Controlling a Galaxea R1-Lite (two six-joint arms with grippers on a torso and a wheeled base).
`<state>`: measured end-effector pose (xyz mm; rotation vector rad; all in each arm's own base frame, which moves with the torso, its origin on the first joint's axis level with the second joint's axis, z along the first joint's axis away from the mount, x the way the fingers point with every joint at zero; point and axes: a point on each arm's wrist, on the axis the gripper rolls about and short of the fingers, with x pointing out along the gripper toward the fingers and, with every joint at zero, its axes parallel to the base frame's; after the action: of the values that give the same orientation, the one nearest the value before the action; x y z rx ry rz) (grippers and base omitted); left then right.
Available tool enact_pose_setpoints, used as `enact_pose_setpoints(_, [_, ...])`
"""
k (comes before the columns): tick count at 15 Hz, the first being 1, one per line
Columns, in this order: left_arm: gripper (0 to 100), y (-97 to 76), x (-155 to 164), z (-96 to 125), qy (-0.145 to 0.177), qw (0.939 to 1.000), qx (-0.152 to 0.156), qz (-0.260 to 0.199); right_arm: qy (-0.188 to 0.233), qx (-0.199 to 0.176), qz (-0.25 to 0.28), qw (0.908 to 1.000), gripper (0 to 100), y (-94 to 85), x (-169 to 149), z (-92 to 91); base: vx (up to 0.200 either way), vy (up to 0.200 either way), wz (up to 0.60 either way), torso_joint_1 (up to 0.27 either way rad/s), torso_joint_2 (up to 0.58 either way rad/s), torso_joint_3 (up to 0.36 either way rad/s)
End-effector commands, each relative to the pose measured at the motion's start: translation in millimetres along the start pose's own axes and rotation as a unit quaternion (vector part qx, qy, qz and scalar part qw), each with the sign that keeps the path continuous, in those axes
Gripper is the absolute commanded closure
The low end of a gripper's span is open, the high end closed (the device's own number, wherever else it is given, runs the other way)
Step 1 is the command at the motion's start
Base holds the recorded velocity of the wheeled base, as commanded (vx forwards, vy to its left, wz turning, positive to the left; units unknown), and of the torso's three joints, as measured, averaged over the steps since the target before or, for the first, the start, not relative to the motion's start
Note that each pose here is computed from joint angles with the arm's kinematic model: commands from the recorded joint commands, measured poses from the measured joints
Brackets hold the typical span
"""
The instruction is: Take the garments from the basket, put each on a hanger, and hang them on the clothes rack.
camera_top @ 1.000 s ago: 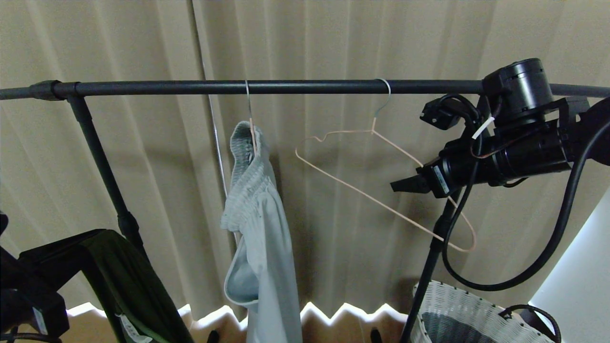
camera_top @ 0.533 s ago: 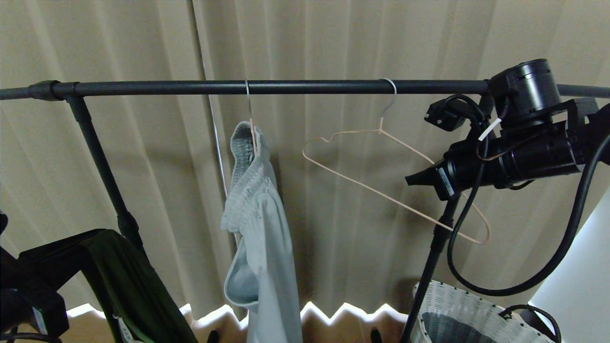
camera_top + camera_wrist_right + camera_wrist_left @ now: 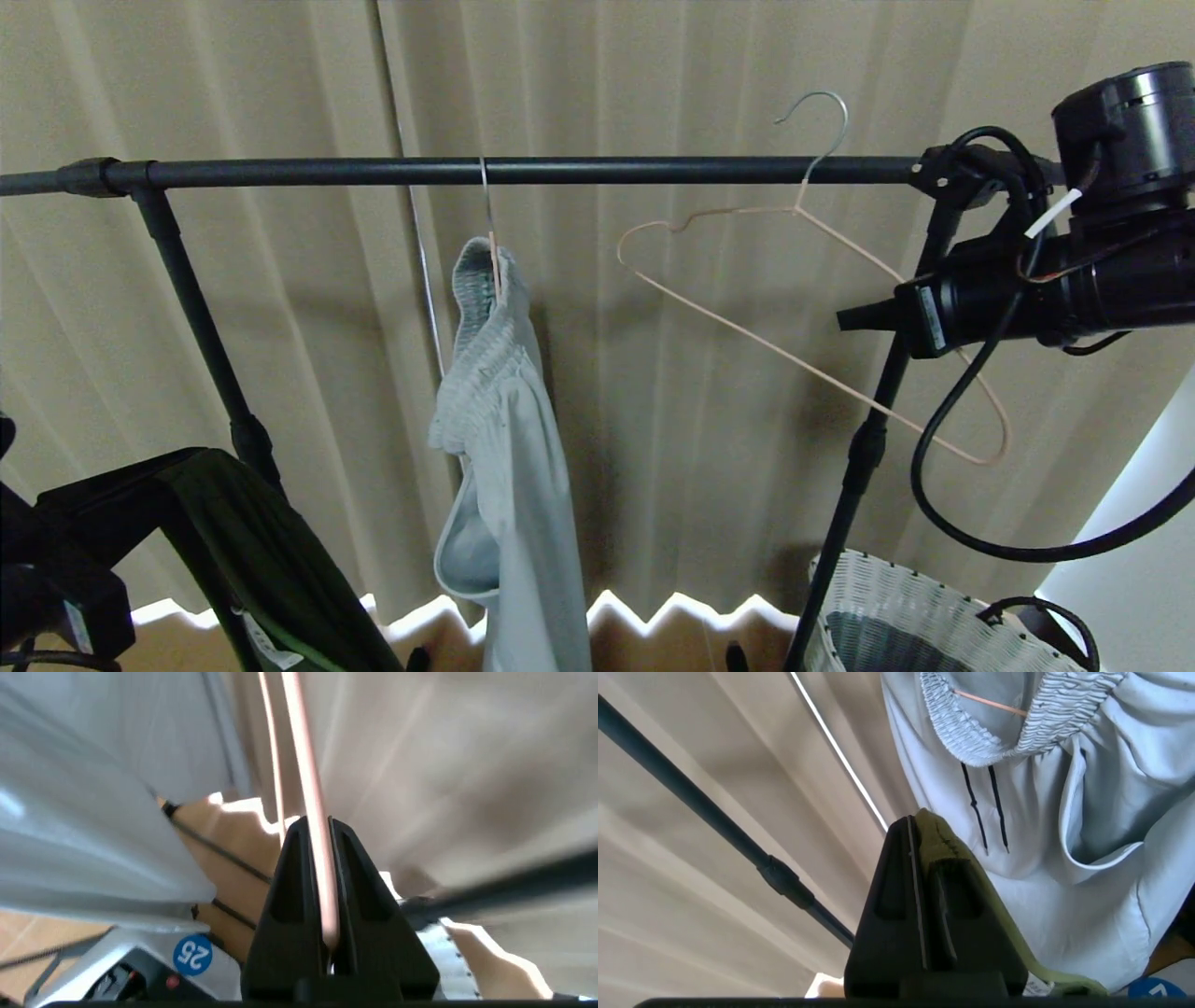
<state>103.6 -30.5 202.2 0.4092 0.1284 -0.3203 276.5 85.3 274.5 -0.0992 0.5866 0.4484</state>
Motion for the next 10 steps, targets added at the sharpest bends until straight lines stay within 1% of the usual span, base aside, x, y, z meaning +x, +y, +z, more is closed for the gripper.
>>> enact_pose_setpoints(1, [100,-0.4,0.3,-0.7,0.0,1.0,0.001,-0.001,-0.019,0.006,-0.014,0.9997,100,-4.6,-25.0,-4.2,0.0,0.0,0.0,0.0,0.0,0.0])
enact_pose_setpoints(2, [100,-0.5,0.3,-0.5,-0.001,1.0,0.002,-0.001,-0.019,0.007,-0.017,0.9996,100,-5.2,-29.6,-6.8,0.0,0.0,0.0,0.0,0.0,0.0])
enact_pose_setpoints(4, [100,-0.2,-0.7,-0.4,-0.003,0.9998,0.022,0.001,-0.019,0.011,-0.024,0.9995,100,-4.0,-48.7,-22.4,0.0,0.0,0.0,0.0,0.0,0.0])
enact_pose_setpoints(6, [100,-0.5,-4.2,-1.2,-0.007,0.9996,0.025,0.003,-0.019,0.01,-0.024,0.9995,100,0.1,-61.6,-34.8,0.0,0.0,0.0,0.0,0.0,0.0])
enact_pose_setpoints(8, [100,-1.0,-4.7,-3.2,-0.004,0.9996,0.028,0.004,-0.016,0.009,-0.024,0.9995,100,3.6,-72.6,-48.6,0.0,0.0,0.0,0.0,0.0,0.0])
enact_pose_setpoints(9, [100,-1.0,-4.4,-3.3,-0.003,0.9996,0.028,0.004,-0.016,0.009,-0.024,0.9995,100,3.9,-73.5,-49.6,-0.2,0.0,0.0,0.007,0.0,-0.002])
enact_pose_setpoints(10, [100,-0.5,-4.2,-2.6,-0.003,0.9996,0.028,0.006,-0.018,0.008,-0.025,0.9995,100,5.8,-80.3,-55.7,-0.2,0.0,0.0,0.007,0.0,0.002])
